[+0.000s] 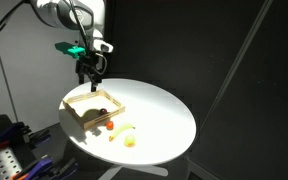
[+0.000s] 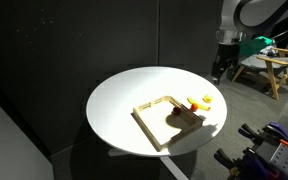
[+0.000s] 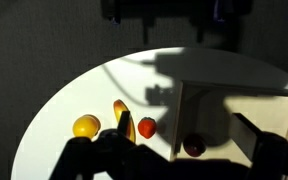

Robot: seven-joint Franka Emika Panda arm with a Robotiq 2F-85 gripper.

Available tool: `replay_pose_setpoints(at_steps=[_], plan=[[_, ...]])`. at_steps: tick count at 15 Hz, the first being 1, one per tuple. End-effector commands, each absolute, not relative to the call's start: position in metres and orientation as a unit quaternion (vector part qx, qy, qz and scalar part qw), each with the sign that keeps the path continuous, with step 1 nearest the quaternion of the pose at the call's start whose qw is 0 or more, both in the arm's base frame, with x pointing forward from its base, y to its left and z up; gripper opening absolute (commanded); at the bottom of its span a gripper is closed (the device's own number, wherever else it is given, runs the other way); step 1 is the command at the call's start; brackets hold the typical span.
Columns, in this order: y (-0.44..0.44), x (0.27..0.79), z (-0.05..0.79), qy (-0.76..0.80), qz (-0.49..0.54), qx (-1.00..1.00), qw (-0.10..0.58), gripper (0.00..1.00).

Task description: Put the plum in the crate

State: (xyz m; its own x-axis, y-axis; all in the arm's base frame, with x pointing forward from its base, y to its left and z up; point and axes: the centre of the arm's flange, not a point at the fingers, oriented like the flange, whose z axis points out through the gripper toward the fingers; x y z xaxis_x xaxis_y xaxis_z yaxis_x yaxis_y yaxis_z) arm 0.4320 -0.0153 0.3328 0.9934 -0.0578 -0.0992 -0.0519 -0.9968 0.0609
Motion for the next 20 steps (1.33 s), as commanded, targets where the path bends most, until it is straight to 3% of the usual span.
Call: replay_pose_setpoints(at_steps=[1,11,20], plan=[[-0.02,0.408,0.358,-0.028,-0.045,0.999,0.013,1.0],[-0.035,0.385,0.394,-0.016,-0.063,0.998,0.022,1.0],[-0.027,0.395,0.383,-0.025,-0.067,0.997,0.022,1.0]])
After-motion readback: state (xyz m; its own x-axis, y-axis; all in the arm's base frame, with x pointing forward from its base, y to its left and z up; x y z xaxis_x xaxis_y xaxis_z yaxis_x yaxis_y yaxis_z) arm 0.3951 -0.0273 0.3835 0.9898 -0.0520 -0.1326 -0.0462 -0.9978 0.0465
